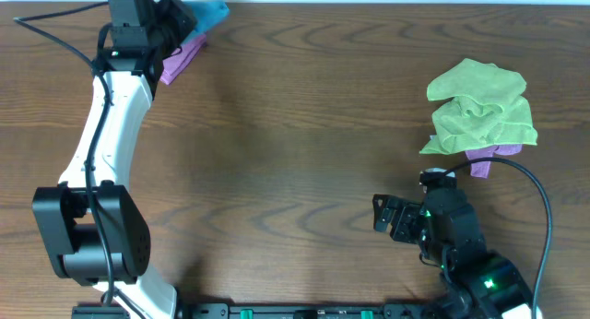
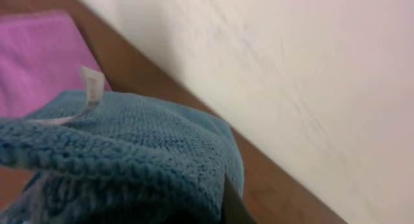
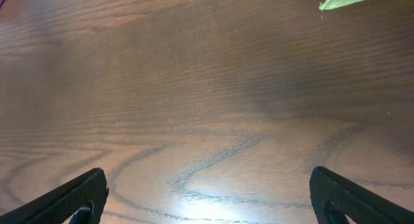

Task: Fold the cloth
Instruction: 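Lower the folded blue cloth onto the pink cloth and open the left gripper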

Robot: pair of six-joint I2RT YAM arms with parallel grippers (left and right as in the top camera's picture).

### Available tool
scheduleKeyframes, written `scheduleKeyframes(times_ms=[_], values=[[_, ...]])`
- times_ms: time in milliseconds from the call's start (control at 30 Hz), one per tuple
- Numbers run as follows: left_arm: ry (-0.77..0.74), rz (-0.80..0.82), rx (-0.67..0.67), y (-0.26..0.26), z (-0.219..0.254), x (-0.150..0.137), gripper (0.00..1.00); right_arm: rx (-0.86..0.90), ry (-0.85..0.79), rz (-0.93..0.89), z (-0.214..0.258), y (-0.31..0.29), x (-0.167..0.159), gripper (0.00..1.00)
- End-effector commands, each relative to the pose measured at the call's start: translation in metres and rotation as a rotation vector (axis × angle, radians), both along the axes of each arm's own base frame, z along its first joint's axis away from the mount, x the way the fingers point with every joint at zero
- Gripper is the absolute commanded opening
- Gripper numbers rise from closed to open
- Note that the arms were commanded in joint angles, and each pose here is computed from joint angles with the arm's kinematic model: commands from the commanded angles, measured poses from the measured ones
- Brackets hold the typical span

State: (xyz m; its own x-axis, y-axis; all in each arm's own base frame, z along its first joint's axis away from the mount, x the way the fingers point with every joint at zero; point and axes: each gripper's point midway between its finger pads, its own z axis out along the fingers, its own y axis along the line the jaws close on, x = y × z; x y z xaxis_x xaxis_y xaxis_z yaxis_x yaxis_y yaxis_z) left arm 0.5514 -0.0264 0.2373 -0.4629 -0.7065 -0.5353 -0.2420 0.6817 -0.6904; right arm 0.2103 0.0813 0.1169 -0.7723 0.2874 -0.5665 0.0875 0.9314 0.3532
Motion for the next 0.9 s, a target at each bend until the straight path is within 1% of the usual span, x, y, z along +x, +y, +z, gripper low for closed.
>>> scheduleKeyframes(times_ms=[0, 200, 333, 433, 533, 733, 833, 867], values=[[-0.038, 0.07, 0.133, 0.026, -0.002, 0.014, 0.06, 0.007, 0.007, -0.019, -0.002, -0.002, 0.0, 0.99], [-0.071, 0.096, 0.178, 0.041, -0.032, 0.042, 0.06, 0.006, 0.006, -0.019, -0.002, -0.002, 0.0, 0.99], [-0.071, 0.153, 0.206, 0.067, -0.058, 0.06, 0.06, 0.006, 0.006, -0.019, -0.002, -0.002, 0.0, 0.99], [-0.086, 0.171, 0.231, 0.087, -0.061, 0.074, 0.06, 0.007, 0.007, -0.019, -0.002, -0.002, 0.0, 0.99], [-0.12, 0.164, 0.239, 0.095, -0.05, 0.088, 0.06, 0.007, 0.007, -0.019, -0.002, -0.002, 0.0, 0.99], [-0.174, 0.157, 0.271, 0.097, -0.026, 0.097, 0.06, 0.007, 0.006, -0.019, -0.002, -0.002, 0.0, 0.99], [-0.136, 0.141, 0.295, 0.096, -0.037, 0.094, 0.06, 0.007, 0.006, -0.019, -0.002, -0.002, 0.0, 0.99], [-0.103, 0.133, 0.306, 0.097, -0.05, 0.093, 0.06, 0.007, 0.007, -0.019, -0.002, -0.002, 0.0, 0.99]])
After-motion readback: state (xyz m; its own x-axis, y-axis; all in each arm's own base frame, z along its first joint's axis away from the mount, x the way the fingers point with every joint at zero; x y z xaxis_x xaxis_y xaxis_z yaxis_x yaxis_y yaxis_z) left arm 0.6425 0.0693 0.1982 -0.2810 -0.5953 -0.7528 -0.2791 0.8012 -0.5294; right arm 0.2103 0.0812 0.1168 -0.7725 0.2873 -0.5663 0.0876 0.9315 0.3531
